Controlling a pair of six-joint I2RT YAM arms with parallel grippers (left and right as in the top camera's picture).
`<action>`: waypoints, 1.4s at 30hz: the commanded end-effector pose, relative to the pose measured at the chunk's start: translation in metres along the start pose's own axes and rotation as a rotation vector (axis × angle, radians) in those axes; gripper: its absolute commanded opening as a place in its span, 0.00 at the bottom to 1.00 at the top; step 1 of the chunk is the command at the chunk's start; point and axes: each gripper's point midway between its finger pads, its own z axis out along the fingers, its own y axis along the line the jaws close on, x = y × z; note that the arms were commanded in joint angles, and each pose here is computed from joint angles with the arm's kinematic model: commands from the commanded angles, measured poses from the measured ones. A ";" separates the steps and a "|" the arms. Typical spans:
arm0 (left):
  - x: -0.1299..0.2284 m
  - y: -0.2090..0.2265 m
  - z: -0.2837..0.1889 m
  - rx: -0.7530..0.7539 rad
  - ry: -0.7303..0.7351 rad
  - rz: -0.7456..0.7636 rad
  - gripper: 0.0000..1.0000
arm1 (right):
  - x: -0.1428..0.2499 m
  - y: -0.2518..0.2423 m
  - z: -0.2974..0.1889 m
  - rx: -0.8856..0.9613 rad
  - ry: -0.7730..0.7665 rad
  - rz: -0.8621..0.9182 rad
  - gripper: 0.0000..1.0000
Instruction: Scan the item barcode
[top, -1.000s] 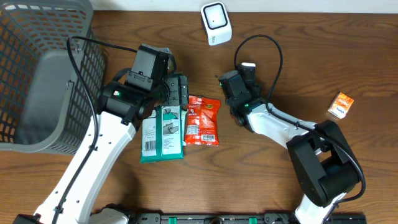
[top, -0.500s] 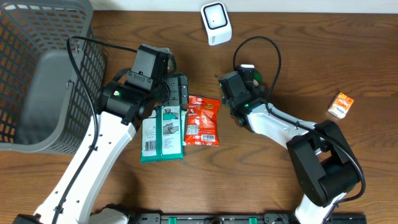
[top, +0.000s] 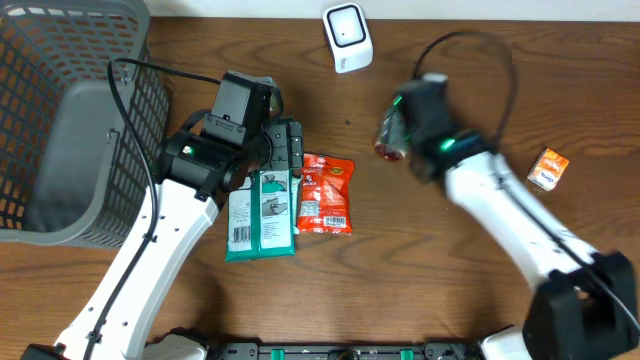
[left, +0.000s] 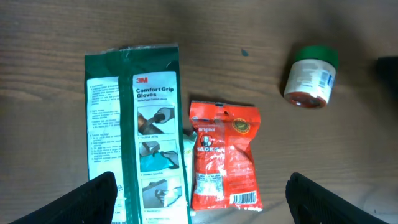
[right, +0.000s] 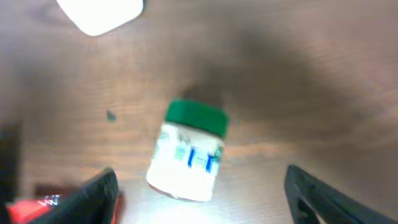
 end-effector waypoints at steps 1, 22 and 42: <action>-0.005 -0.002 -0.003 0.006 -0.011 0.010 0.87 | -0.021 0.002 -0.021 -0.110 0.113 0.084 0.81; -0.005 -0.002 -0.003 0.006 -0.011 0.009 0.87 | 0.044 0.026 0.079 -0.204 0.659 0.202 0.98; -0.005 -0.002 -0.003 0.006 -0.011 0.010 0.87 | 0.046 0.002 0.126 -0.126 0.628 0.291 0.93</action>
